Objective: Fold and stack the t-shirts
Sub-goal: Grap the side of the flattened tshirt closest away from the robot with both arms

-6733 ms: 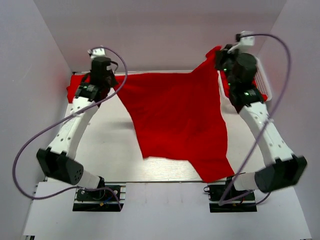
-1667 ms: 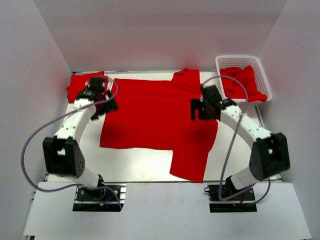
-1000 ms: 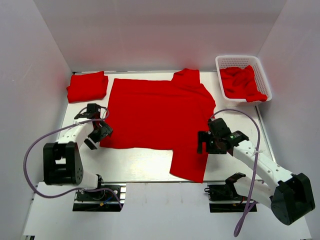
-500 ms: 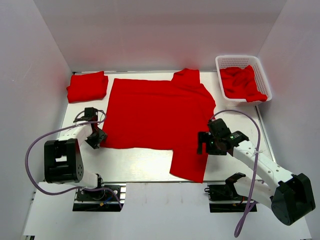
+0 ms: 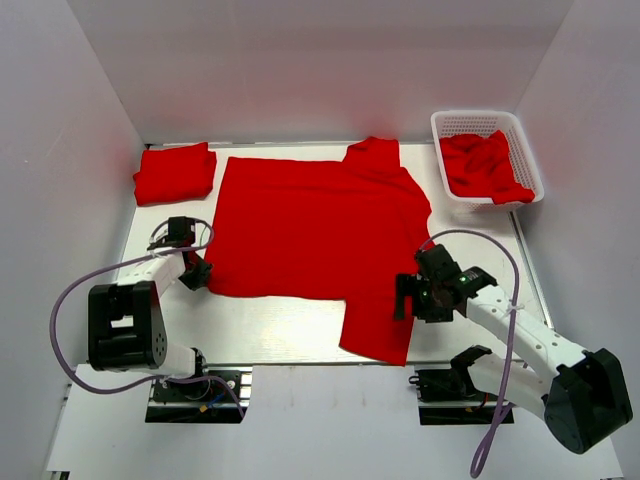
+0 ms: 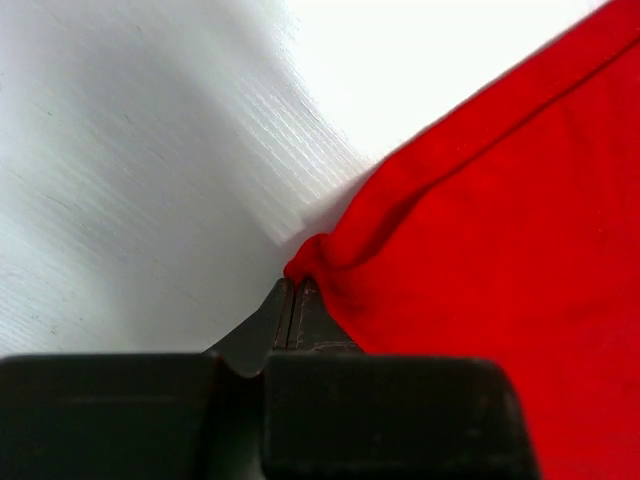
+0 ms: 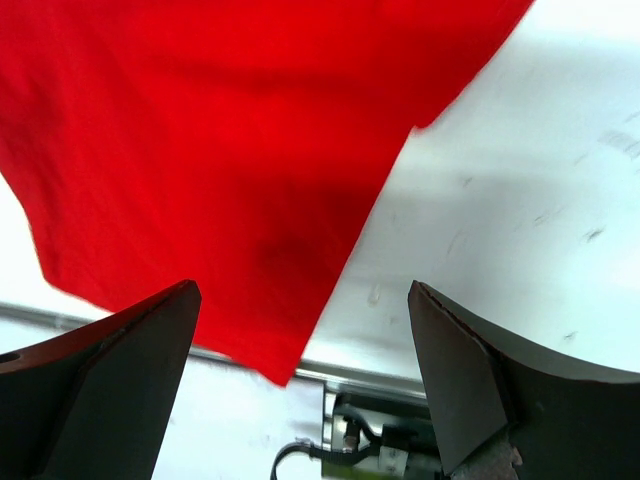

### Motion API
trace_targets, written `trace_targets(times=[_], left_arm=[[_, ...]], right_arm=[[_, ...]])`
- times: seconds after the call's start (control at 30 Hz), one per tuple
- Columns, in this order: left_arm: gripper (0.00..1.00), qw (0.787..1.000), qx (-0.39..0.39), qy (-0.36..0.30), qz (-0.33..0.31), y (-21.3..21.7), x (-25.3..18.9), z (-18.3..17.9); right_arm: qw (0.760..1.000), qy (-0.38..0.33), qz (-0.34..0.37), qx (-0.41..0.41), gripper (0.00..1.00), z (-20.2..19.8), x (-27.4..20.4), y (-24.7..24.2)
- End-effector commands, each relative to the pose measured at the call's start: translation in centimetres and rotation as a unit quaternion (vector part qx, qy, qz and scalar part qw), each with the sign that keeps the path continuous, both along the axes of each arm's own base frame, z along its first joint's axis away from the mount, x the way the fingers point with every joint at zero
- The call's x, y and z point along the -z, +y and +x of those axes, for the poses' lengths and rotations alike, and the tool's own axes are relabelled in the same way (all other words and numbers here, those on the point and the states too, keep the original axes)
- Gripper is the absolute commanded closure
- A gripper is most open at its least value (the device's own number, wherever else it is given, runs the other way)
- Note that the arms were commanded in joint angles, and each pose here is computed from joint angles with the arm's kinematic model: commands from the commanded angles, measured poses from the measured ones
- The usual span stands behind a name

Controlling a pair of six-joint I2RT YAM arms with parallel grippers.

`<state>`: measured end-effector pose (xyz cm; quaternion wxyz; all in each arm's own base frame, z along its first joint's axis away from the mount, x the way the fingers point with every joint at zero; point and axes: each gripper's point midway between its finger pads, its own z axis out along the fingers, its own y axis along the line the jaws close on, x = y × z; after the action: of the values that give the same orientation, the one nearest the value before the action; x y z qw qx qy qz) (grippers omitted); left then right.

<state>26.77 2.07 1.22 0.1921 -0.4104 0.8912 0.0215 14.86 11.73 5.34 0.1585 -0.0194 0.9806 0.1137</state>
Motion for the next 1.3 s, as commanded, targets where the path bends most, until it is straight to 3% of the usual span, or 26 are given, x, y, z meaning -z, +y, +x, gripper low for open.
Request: trace_targets(times=[0.0, 0.23, 0.5, 0.73, 0.97, 1.07, 1.1, 1.17, 1.2, 1.27], left_arm=[[1.0, 1.0, 0.008, 0.014, -0.005, -0.4, 1.2, -1.9], [1.0, 1.0, 0.005, 0.013, 0.005, -0.1, 0.8, -2.4], [1.0, 0.999, 0.01, 0.035, 0.003, -0.3, 1.6, -3.0], [1.0, 0.999, 0.013, 0.048, -0.008, -0.8, 2.5, -4.0], [1.0, 0.998, 0.022, 0.057, -0.022, -1.3, 2.9, -4.5], [1.0, 0.998, 0.023, 0.051, -0.027, -1.5, 2.7, -4.3], [1.0, 0.998, 0.024, 0.045, -0.027, -1.5, 2.4, -4.2], [1.0, 0.999, 0.026, 0.035, -0.032, -1.7, 2.0, -3.7], [1.0, 0.999, 0.026, 0.033, -0.032, -1.7, 1.7, -3.8], [1.0, 0.998, 0.035, 0.03, -0.043, -2.2, 1.1, -3.6]], right_arm=[[0.998, 0.057, 0.016, -0.025, 0.1, -3.0, 0.8, 0.5], [0.996, 0.073, -0.003, -0.05, 0.12, -4.7, 1.7, 1.6], [0.997, 0.075, -0.022, 0.01, 0.12, -6.0, 2.8, 2.3], [0.997, 0.068, -0.021, 0.011, 0.13, -6.4, 3.4, 3.9], [0.994, 0.075, -0.044, 0.061, 0.25, -7.3, 4.4, 3.5], [0.993, 0.073, -0.044, 0.083, 0.39, -7.5, 5.0, 3.0], [0.993, 0.072, -0.037, 0.089, 0.49, -7.5, 5.0, 3.1], [0.991, 0.073, -0.043, 0.106, 0.83, -7.6, 5.7, 2.6], [0.991, 0.066, -0.042, 0.111, 0.94, -7.3, 5.6, 2.7], [0.99, 0.056, -0.052, 0.121, 1.0, -6.7, 5.1, 2.5]])
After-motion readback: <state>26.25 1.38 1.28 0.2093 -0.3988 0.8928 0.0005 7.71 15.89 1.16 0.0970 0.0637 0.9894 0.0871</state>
